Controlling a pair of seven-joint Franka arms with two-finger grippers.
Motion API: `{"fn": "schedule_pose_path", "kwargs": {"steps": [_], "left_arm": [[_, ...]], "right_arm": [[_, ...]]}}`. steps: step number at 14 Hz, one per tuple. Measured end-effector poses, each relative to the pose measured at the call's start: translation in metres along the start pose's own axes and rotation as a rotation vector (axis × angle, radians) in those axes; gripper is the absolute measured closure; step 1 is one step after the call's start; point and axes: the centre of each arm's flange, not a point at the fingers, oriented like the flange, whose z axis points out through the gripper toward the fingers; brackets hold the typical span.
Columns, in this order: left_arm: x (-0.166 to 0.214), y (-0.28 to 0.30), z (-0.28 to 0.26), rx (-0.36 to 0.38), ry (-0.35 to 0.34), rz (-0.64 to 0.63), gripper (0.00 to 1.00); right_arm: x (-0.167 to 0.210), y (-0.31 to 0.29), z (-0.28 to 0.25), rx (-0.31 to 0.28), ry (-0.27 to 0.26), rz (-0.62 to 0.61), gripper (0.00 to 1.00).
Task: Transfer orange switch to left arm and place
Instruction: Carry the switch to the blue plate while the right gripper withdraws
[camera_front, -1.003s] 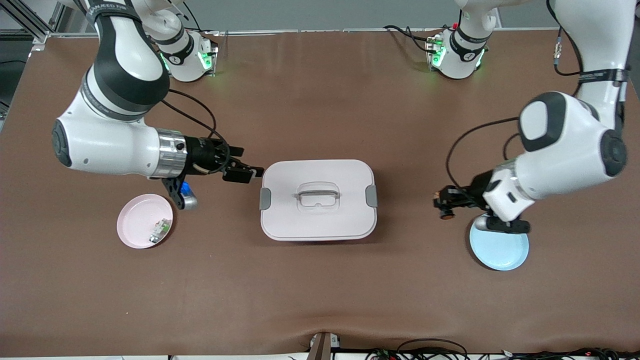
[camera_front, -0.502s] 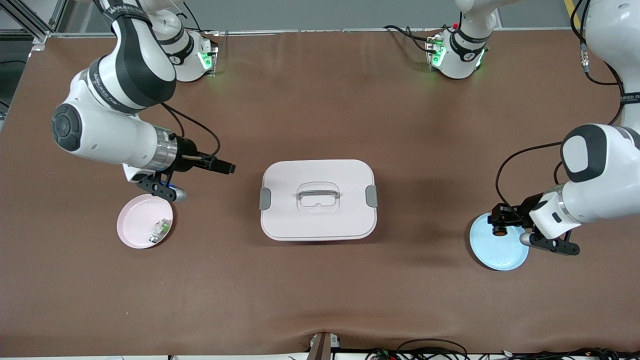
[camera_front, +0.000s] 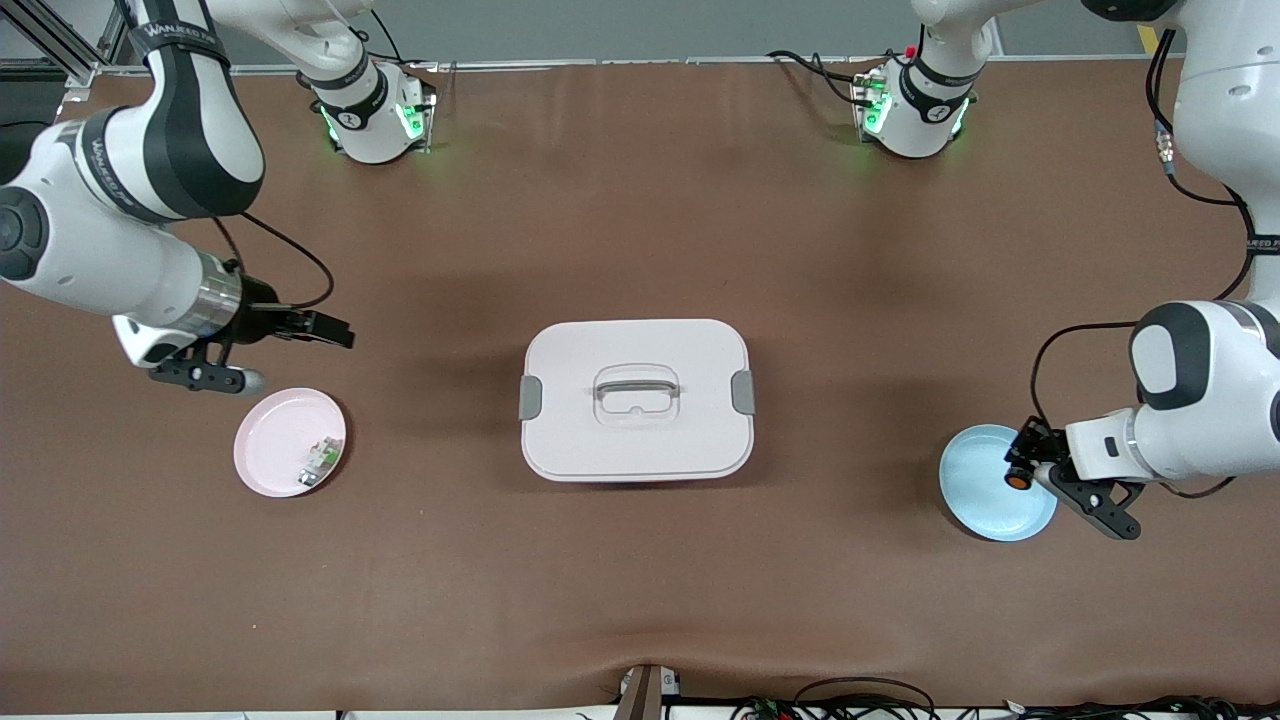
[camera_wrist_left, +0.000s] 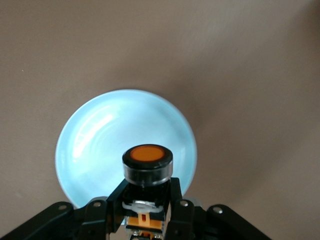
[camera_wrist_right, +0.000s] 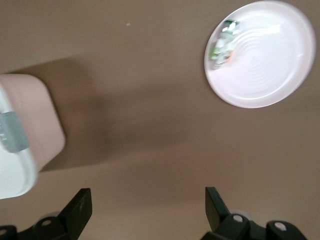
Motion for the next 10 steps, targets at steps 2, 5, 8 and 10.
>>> {"fn": "schedule_pose_path", "kwargs": {"steps": [2, 5, 8, 10], "left_arm": [[-0.008, -0.015, 0.014, 0.041, -0.012, 0.132, 0.64], [-0.009, -0.024, 0.03, 0.085, -0.019, 0.332, 0.64], [-0.006, -0.027, 0.044, 0.117, -0.036, 0.507, 0.64], [-0.006, -0.028, 0.062, 0.106, -0.039, 0.565, 0.64]], "right_arm": [[-0.004, 0.008, -0.01, -0.043, 0.027, -0.015, 0.0], [-0.007, 0.038, -0.022, -0.049, 0.052, -0.031, 0.0], [-0.009, 0.085, -0.031, -0.041, 0.069, -0.025, 0.0], [-0.013, 0.103, -0.039, -0.038, 0.082, -0.026, 0.0]]}}
